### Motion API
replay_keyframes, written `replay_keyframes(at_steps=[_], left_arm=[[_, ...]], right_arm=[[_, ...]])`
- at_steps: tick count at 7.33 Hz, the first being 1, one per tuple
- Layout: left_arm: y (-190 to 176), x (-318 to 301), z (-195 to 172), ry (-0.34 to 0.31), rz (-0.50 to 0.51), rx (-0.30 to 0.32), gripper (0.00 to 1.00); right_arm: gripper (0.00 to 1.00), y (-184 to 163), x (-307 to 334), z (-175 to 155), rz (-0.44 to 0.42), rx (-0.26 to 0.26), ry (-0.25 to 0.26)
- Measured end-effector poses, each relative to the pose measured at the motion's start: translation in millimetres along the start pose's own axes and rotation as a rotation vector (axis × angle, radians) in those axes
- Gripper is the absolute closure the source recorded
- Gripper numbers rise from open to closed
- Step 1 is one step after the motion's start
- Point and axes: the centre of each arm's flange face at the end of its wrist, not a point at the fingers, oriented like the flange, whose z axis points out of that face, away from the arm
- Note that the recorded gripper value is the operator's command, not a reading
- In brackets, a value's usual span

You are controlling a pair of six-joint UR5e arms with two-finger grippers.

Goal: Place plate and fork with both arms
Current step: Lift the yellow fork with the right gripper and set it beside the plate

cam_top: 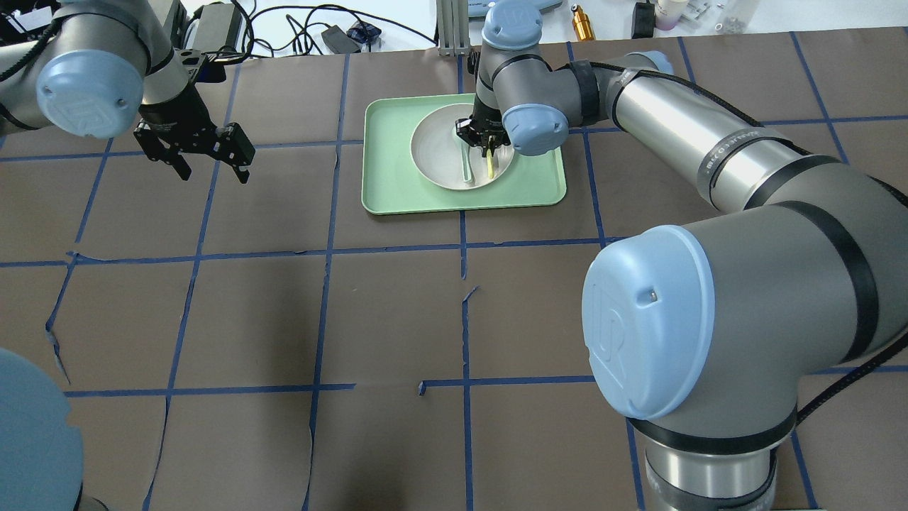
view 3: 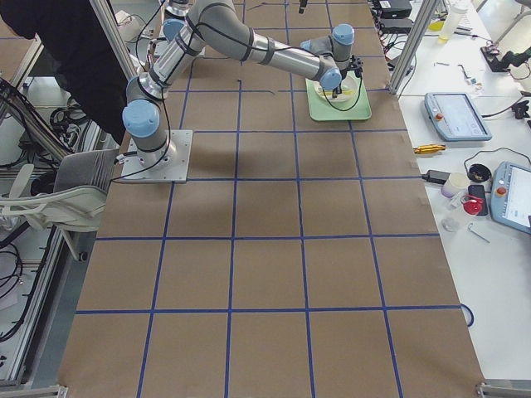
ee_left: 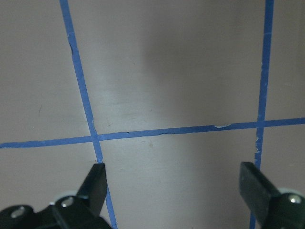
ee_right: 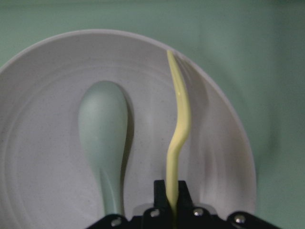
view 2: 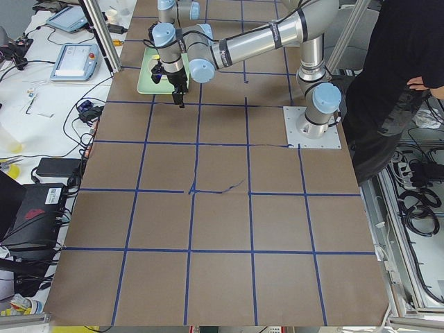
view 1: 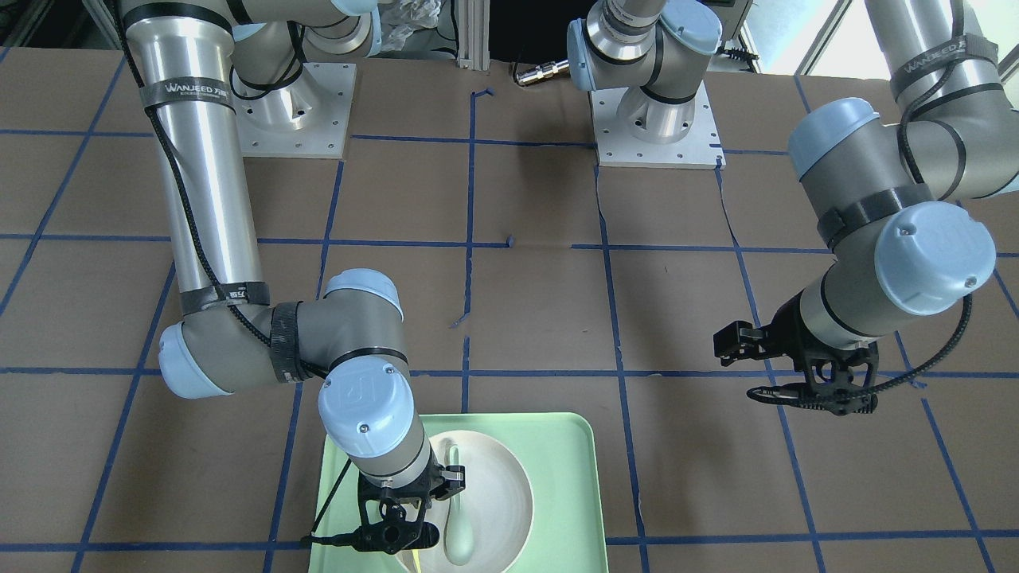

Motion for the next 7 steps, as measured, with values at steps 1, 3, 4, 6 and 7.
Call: replay_keyframes(at_steps=[1,3,4,6,7], left_arm=[[0.5,0.0,-1.3,-0.001,0.000,0.002,0.00],[1.2,0.0,-3.5,-0.003,0.000,0.006,0.00],[1.3,0.2,-3.6,-0.002,-0.001,0.007,0.00],[2.2,1.8,-5.0,-0.001,-0.001,0.008,0.00],[2.8,2.2,-6.3,-0.001,-0.001,0.010,0.00]], right_arm=[[1.00,-1.6,0.7,-14.2,-0.002,0.017,0.000],[1.00,-10.9,29.3,-50.4,-0.018,0.049,0.000],[1.00,-14.6,55.2,-52.0,-0.026,0.034,-0.003],[0.92,-8.4,81.8,-24.0,-0.040,-0.038,-0.031],[0.01,-5.5,84.0,-13.3,-0.042,-0.059,-0.049]])
